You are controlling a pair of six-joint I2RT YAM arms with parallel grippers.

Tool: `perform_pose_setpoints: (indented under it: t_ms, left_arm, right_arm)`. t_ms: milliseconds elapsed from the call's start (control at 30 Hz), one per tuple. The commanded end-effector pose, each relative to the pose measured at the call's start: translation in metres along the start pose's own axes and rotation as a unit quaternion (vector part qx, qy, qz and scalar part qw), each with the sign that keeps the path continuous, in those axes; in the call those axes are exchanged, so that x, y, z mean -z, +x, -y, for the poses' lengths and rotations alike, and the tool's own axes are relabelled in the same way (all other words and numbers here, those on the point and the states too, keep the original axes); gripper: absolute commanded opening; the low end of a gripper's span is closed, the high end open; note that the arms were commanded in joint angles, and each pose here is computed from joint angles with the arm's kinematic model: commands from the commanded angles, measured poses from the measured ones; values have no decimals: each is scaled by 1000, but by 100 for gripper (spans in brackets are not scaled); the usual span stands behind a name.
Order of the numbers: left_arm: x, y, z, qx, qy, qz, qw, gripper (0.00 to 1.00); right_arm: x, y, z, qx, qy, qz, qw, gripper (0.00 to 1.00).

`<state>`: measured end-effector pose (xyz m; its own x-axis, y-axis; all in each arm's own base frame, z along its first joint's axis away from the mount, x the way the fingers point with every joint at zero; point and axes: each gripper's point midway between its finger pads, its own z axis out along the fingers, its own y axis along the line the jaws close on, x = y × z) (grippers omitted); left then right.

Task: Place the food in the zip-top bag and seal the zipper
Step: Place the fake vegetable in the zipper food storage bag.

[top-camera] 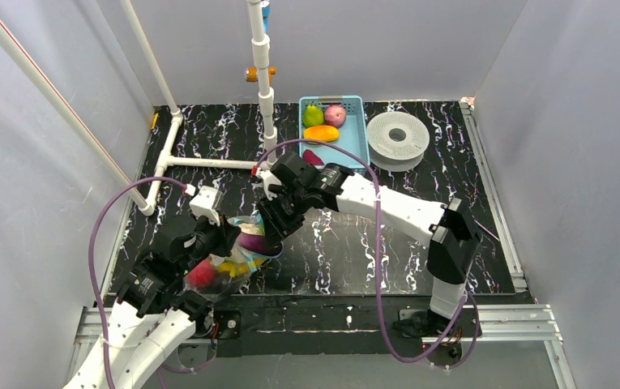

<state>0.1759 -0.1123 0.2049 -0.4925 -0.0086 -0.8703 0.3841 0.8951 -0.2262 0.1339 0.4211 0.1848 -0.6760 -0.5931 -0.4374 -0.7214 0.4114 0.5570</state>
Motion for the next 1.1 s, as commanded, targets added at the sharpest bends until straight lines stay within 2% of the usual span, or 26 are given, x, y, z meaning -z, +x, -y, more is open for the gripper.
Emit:
perform_pose_setpoints:
  t_ms: [0, 133, 400, 667, 767, 967, 1067]
  left_arm:
    - [1, -11, 11, -6, 29, 22, 999, 0]
    - [0, -11, 13, -8, 34, 17, 999, 0]
    - [1, -11, 13, -7, 36, 21, 999, 0]
    - [0, -11, 16, -8, 43, 19, 999, 0]
    - [0, -10, 15, -7, 41, 19, 999, 0]
    - [0, -11, 12, -7, 31, 23, 999, 0]
    - [-1, -11, 8, -7, 22, 21, 1000, 0]
  right_arm:
    - [2, -35, -32, -8, -51, 37, 998, 1]
    - [-10, -48, -44, -34, -95, 42, 994, 9]
    - [-34, -57, -61, -114, -194, 45, 973, 32]
    - [-51, -78, -42, -156, -186, 82, 967, 45]
    - [-58, -81, -39, -161, -182, 79, 967, 53]
    - [-49, -58, -34, -150, -185, 64, 969, 70]
    - [-42, -35, -29, -146, -192, 45, 969, 69]
